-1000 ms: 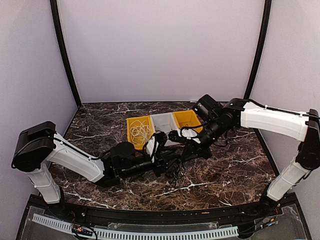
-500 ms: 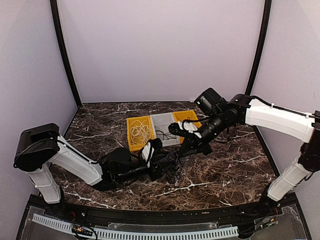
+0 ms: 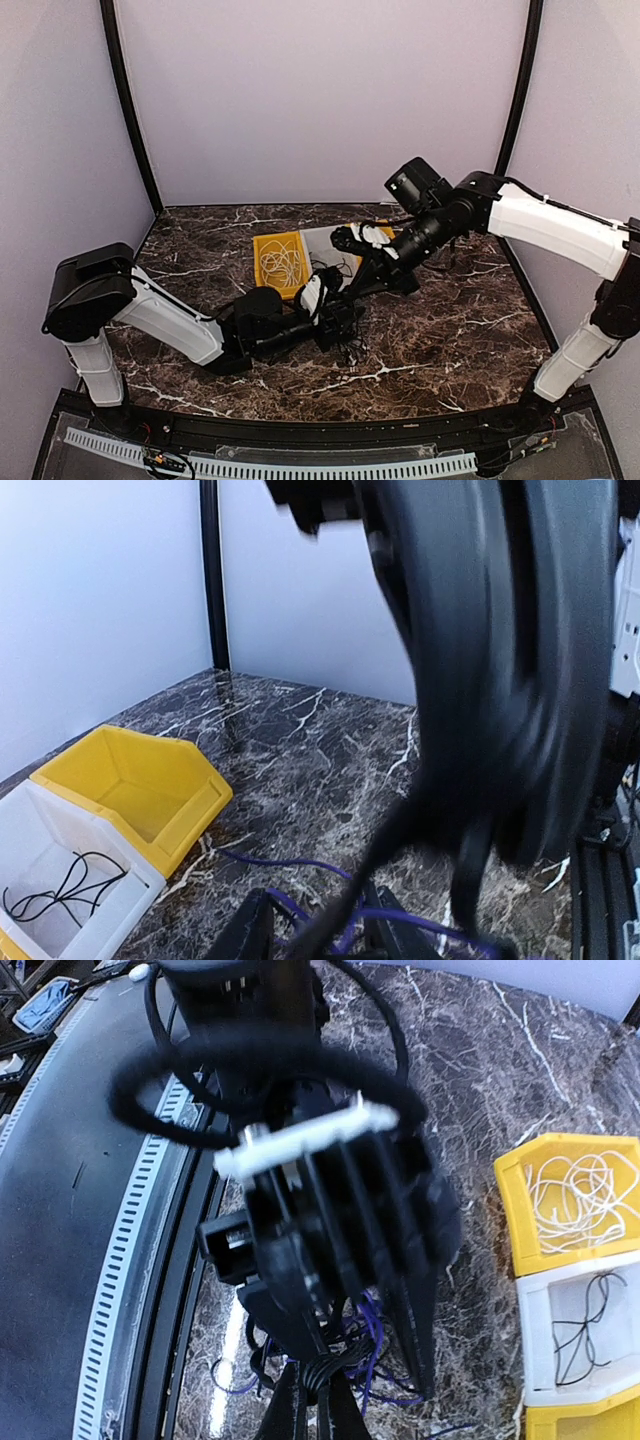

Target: Untangle the cables

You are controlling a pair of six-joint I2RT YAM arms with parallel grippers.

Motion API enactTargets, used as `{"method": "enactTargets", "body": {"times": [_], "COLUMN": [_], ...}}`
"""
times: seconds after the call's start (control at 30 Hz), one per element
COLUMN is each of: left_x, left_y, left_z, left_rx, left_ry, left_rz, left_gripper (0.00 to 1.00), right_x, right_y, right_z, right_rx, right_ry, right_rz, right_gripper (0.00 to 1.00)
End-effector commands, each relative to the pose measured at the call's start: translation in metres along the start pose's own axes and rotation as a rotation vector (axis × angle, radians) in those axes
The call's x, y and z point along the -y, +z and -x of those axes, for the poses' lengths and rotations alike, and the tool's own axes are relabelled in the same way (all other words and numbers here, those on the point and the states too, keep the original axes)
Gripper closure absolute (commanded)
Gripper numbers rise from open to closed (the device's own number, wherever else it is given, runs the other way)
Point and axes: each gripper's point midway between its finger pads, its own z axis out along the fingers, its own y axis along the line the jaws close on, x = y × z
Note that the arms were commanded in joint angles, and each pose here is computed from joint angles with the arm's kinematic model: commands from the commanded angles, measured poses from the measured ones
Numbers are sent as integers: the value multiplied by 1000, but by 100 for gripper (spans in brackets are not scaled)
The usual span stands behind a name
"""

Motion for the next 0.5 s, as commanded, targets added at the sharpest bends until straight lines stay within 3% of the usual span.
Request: {"method": "enactTargets", "body": {"times": [0.0, 0.47], "left_x": [-7, -24], "left_y": [1, -45], "left_z": [-35, -83], "left_rx": [-109, -293], "left_ry": [40, 25], "left_rz": [45, 126], "left_gripper": [69, 79], "right_x": [-3, -16], "right_y": [-44, -170], "right_z": [50, 139], "right_rx": [102, 332], "right_ry": [-153, -321], "right_rz": [-109, -306], "right_gripper": [100, 100]}}
